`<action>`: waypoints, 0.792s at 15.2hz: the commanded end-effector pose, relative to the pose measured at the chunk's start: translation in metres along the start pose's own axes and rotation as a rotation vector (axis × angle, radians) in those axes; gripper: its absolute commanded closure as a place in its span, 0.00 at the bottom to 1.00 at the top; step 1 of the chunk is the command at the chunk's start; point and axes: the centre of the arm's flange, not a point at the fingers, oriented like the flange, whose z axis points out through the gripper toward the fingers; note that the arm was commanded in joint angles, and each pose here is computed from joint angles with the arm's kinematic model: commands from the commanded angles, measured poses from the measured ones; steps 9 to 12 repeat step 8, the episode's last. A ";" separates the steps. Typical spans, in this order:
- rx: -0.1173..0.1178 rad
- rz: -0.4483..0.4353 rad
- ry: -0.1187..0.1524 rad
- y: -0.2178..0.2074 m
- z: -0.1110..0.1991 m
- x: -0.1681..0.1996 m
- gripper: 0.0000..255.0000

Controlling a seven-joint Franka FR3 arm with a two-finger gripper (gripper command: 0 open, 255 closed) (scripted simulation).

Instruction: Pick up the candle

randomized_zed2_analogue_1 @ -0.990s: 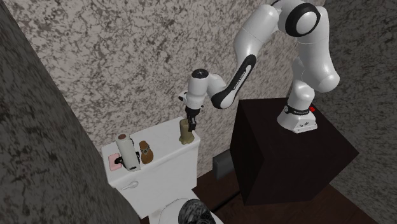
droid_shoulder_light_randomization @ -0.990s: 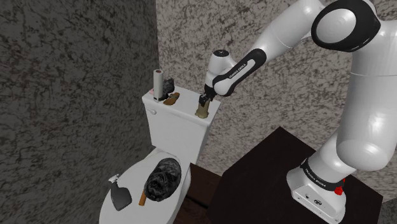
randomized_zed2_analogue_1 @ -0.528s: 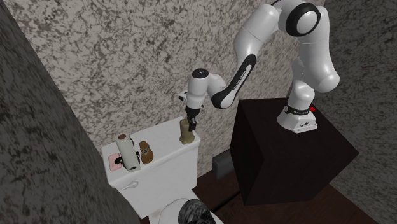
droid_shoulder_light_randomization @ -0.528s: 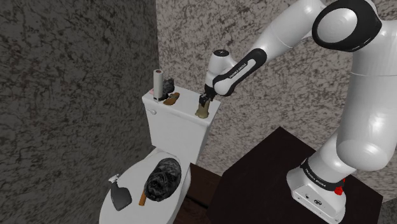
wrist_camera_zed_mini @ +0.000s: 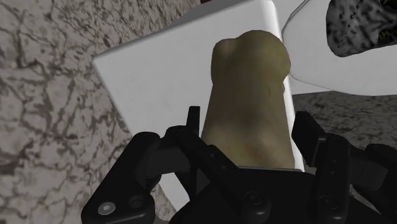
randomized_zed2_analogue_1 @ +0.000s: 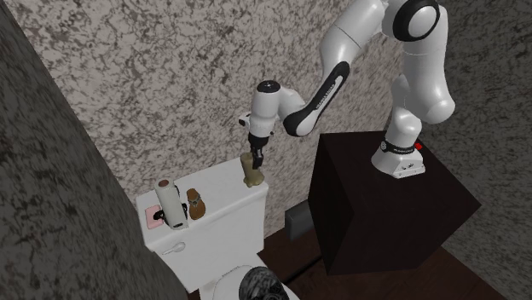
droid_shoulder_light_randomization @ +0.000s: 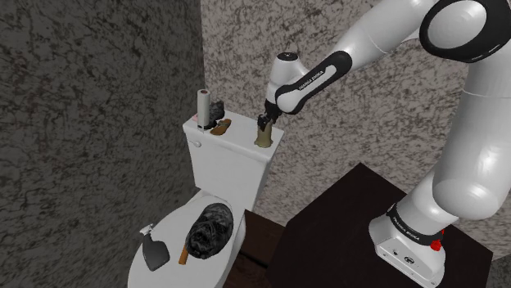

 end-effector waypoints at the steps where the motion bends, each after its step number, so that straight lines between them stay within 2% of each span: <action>1: 0.000 0.000 0.000 0.001 -0.011 0.002 1.00; 6: 0.000 0.000 0.000 0.004 -0.036 0.006 1.00; 12: 0.000 0.000 0.000 0.004 -0.037 0.006 1.00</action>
